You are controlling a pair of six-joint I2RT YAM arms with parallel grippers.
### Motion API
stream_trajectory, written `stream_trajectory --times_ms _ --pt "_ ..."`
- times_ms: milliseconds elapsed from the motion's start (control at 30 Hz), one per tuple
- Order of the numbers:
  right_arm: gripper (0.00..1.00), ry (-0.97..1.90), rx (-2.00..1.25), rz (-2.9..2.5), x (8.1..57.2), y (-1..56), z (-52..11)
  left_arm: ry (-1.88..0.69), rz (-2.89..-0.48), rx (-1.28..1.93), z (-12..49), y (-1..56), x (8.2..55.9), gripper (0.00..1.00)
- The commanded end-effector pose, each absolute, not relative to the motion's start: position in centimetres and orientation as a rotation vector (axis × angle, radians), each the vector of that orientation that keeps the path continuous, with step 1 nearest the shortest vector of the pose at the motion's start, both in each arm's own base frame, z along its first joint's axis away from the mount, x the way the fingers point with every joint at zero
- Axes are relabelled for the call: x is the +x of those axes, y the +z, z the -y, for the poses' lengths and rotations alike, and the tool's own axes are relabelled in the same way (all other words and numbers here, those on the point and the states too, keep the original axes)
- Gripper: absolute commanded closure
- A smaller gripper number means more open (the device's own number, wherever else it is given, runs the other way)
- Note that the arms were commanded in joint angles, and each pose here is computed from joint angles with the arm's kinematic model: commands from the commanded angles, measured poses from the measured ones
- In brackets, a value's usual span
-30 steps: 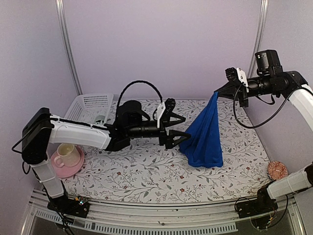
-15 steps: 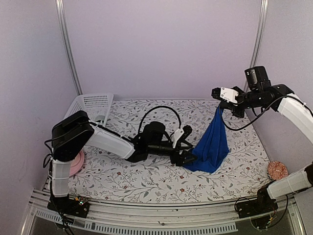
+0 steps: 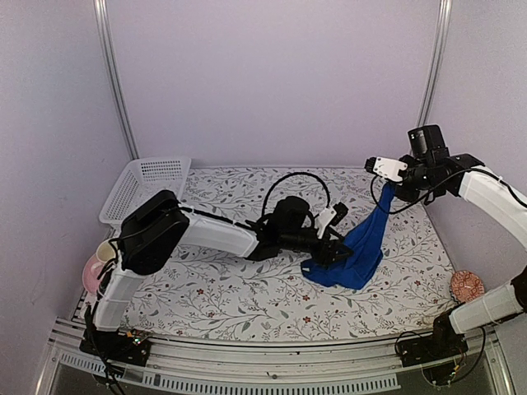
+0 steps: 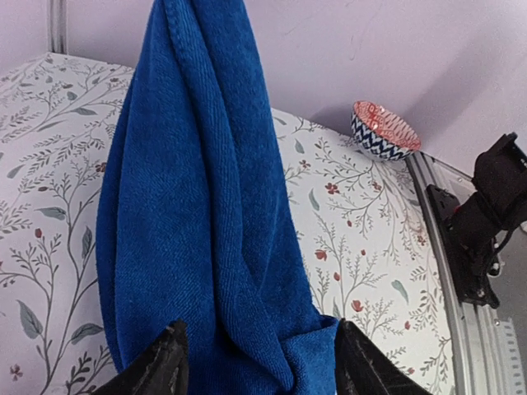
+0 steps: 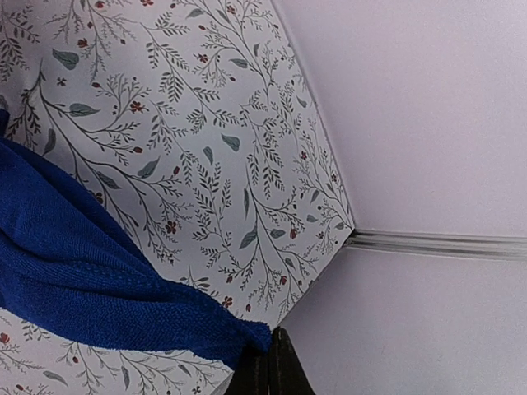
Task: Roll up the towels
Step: Pick up the towel from the center of the board.
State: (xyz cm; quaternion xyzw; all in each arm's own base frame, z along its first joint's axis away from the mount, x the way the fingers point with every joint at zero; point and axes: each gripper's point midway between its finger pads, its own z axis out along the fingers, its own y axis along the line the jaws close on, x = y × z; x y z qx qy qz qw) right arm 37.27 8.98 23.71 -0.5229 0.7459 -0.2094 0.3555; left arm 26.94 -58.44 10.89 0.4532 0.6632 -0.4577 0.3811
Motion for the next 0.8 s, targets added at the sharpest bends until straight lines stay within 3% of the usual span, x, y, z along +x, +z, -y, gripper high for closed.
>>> stream_trajectory --times_ms 0,700,767 --pt "0.98 -0.641 -1.192 -1.965 39.1 24.8 -7.0 -1.159 -1.796 1.165 60.1 8.4 26.4 0.42" --pt "0.98 -0.584 -1.201 -1.985 39.4 22.6 -7.7 -1.18 -1.952 1.173 61.9 4.2 26.8 0.65" --pt "0.98 -0.583 -1.197 -1.983 39.6 22.6 -7.8 -1.193 -1.941 1.17 62.0 4.6 26.7 0.74"
